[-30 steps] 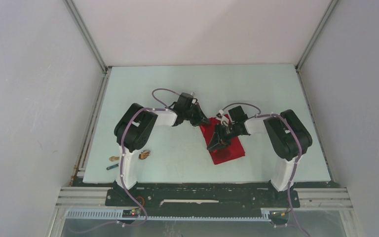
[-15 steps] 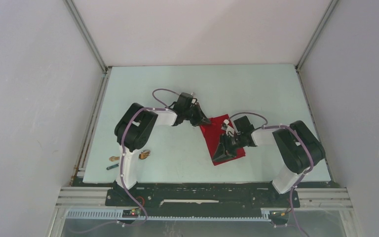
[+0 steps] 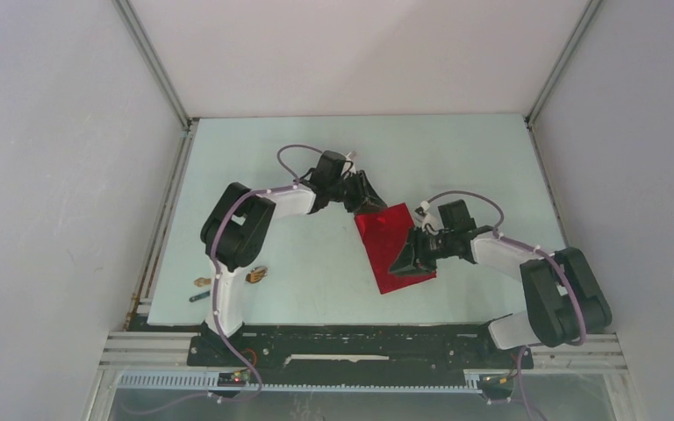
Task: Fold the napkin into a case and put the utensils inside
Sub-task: Smooth out the 2/3-rectangle-folded napkin at the center of the board, then move the right arm to the center of the board with the 2/3-rectangle-folded napkin, then pick up the 2/3-rectangle-folded napkin from the center of the board, then fold the 2/3-rectangle-folded napkin at the center of the board.
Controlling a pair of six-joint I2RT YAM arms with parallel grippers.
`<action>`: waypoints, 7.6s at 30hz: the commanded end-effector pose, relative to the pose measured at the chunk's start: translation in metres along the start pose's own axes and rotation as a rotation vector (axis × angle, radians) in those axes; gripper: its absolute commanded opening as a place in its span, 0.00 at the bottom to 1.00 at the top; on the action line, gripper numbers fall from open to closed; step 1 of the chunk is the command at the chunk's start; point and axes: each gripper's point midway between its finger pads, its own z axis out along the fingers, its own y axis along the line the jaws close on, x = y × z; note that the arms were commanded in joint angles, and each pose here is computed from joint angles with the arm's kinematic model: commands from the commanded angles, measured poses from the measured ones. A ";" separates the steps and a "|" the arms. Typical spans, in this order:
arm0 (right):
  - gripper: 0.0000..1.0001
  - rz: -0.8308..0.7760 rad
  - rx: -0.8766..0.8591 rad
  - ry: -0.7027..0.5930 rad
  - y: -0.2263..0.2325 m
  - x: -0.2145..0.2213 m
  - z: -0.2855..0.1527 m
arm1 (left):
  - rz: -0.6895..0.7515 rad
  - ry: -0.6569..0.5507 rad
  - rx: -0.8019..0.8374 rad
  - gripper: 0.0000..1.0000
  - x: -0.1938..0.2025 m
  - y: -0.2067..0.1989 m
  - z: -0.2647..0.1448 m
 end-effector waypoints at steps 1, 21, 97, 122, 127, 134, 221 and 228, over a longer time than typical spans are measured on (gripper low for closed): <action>0.43 -0.006 -0.015 -0.051 -0.001 -0.021 -0.008 | 0.090 -0.011 0.112 0.37 -0.006 -0.053 -0.029; 0.45 0.011 0.098 -0.064 -0.028 -0.025 -0.006 | -0.044 -0.022 -0.069 0.11 -0.020 0.037 0.026; 0.72 0.581 0.625 -0.876 -0.128 -0.058 -0.185 | 0.651 0.140 -0.710 0.62 0.253 -0.055 0.015; 0.78 0.329 0.137 -0.590 -0.090 -0.058 -0.115 | 0.663 0.065 -0.736 0.00 0.227 -0.050 0.001; 1.00 0.241 0.046 -0.507 -0.071 -0.056 -0.099 | 0.588 0.031 -0.608 0.00 0.215 -0.071 -0.020; 0.99 0.244 -0.001 -0.408 -0.059 -0.049 -0.068 | 0.565 0.029 -0.558 0.00 0.209 -0.082 -0.029; 0.00 -0.102 0.639 -0.308 -0.006 -0.131 0.012 | 0.325 -0.029 -0.070 0.00 0.227 -0.020 -0.062; 0.00 -0.185 0.751 -0.287 0.011 -0.135 0.034 | 0.268 -0.043 -0.069 0.00 0.230 0.012 -0.070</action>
